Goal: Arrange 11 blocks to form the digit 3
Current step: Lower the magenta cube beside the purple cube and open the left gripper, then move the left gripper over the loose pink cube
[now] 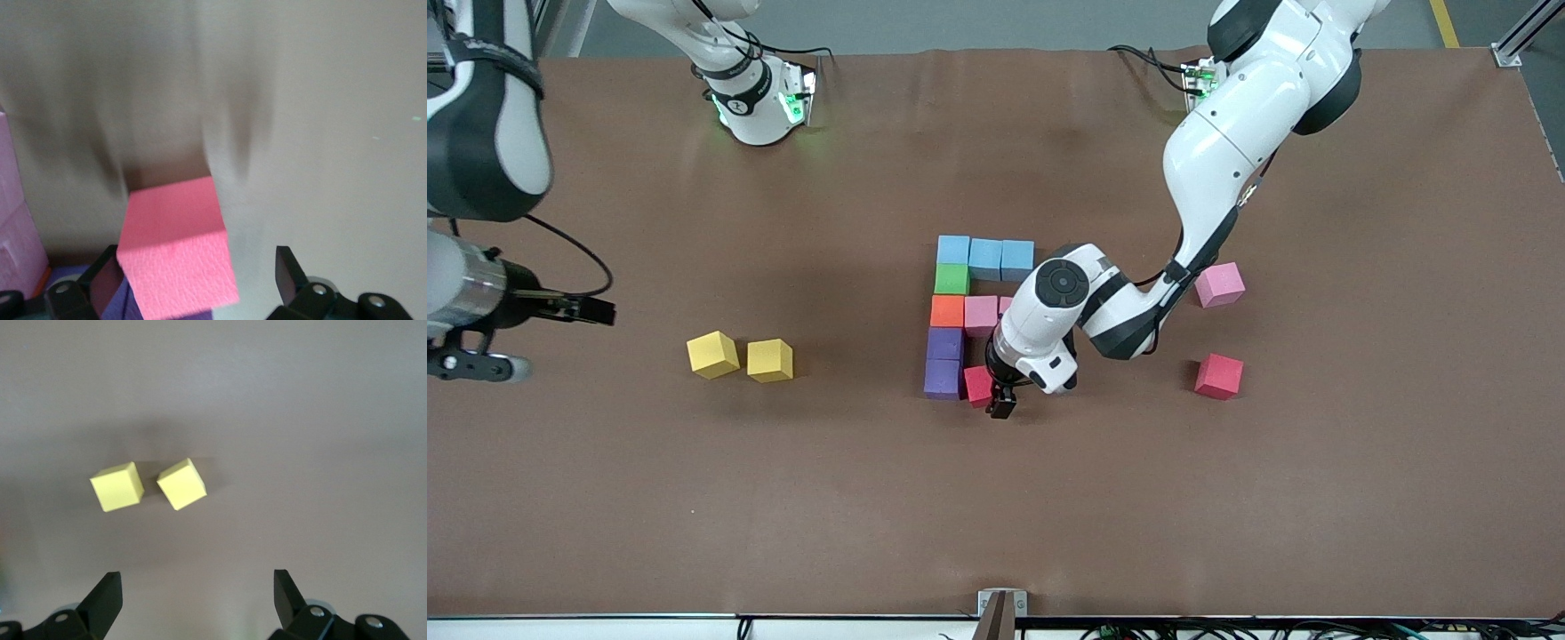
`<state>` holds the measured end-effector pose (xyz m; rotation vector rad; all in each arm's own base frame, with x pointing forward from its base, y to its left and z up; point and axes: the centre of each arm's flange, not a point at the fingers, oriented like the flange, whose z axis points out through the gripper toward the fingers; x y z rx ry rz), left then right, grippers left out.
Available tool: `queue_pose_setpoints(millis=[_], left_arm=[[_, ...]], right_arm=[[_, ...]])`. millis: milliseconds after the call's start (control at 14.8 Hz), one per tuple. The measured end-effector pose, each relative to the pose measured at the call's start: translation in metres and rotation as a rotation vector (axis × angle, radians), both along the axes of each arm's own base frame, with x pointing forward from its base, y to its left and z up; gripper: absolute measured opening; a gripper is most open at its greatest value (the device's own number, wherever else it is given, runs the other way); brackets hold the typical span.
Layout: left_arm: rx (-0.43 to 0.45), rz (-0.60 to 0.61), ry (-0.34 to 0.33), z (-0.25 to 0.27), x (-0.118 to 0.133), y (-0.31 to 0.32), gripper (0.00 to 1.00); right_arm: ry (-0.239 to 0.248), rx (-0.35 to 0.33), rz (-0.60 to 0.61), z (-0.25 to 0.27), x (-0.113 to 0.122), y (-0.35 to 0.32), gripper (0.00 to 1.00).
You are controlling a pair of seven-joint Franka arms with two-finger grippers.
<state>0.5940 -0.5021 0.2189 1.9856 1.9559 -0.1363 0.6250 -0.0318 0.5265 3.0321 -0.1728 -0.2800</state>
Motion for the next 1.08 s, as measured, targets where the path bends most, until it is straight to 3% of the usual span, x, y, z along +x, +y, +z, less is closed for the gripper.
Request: queue_pose_setpoints(millis=[203,541,812,1083], left_arm=[[0.013,0.008,-0.009,0.019,0.006,0.006,1.0],[0.131,0.02,0.052,0.042,0.013,0.032,1.0],[0.217,0.013,0.068,0.073,0.027,0.088,1.0],[0.297,-0.074,0.091,0.071,0.03,0.167,1.0]], right_arm=[[-0.02,0.002,-0.011,0.024,-0.005,-0.017,1.0],[-0.073,0.001,-0.007,0.05,-0.003,-0.015,1.0],[-0.045,0.018,0.002,0.049,-0.006,-0.006,1.0],[-0.04,0.046,0.015,0.048,-0.006,0.006,1.0]])
